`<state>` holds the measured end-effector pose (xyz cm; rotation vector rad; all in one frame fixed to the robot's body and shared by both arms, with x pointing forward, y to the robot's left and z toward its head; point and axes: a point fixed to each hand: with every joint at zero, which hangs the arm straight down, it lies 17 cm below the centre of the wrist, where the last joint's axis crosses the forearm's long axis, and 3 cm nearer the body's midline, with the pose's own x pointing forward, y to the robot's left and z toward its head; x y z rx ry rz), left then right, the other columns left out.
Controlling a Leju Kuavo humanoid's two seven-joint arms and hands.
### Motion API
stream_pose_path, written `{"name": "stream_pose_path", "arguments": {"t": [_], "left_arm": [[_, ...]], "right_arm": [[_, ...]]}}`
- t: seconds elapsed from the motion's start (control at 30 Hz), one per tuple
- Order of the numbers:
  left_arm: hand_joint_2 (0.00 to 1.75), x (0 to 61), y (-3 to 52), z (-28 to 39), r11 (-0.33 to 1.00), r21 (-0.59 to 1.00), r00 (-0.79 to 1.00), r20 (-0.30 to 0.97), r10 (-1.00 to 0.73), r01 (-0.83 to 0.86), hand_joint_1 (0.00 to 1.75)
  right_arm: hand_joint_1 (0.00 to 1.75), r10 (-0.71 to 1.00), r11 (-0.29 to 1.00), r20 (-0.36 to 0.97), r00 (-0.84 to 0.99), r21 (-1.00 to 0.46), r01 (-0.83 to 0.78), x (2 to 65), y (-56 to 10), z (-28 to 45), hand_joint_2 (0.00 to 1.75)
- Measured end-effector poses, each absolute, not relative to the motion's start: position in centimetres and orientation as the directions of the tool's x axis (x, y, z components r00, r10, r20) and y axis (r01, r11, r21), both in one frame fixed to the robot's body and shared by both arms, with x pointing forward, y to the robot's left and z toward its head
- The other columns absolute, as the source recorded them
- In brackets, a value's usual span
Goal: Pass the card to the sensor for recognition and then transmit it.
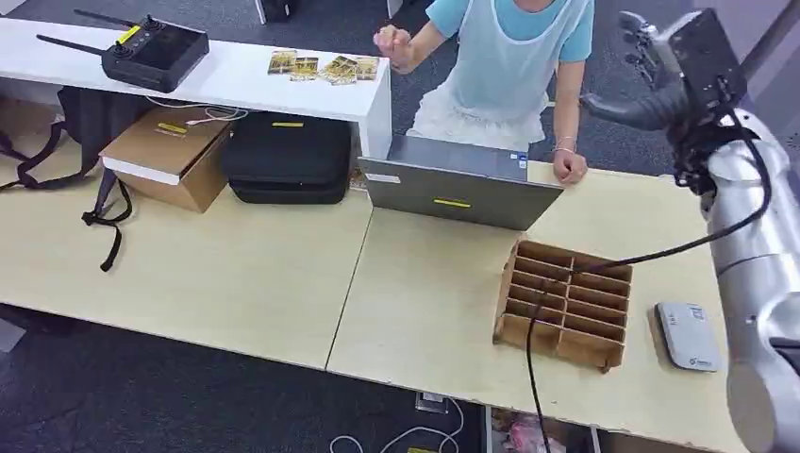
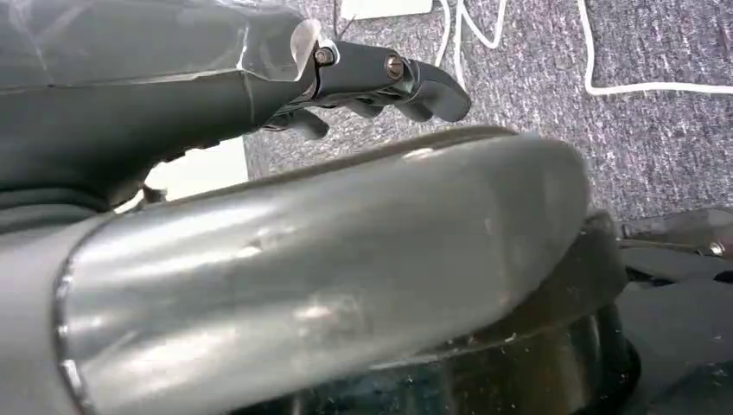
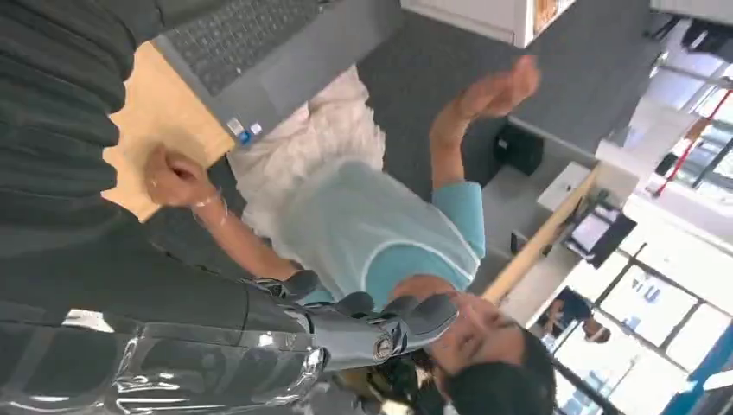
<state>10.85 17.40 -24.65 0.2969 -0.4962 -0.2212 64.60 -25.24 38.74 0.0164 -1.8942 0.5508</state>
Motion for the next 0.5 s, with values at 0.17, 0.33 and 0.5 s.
{"name": "stream_pose_path", "arguments": {"t": [0.17, 0.33, 0.5], "left_arm": [[0.00, 11.0, 17.6, -24.6, 0.934, 0.333, 0.854, 0.441, -0.277, 0.130, 0.00], [0.00, 11.4, 17.6, -24.4, 0.933, 0.336, 0.841, 0.460, -0.284, 0.131, 0.00], [0.00, 11.9, 17.7, -24.3, 0.931, 0.339, 0.828, 0.478, -0.294, 0.135, 0.00]], "right_arm": [[0.00, 0.148, 0.886, 0.925, -0.349, -0.281, -0.369, 63.1, -27.8, 37.0, 1.75], [0.00, 0.096, 0.882, 0.942, -0.320, -0.230, -0.412, 62.1, -30.0, 36.4, 1.75], [0.00, 0.063, 0.892, 0.955, -0.289, -0.184, -0.413, 61.8, -31.8, 35.1, 1.75]]}}
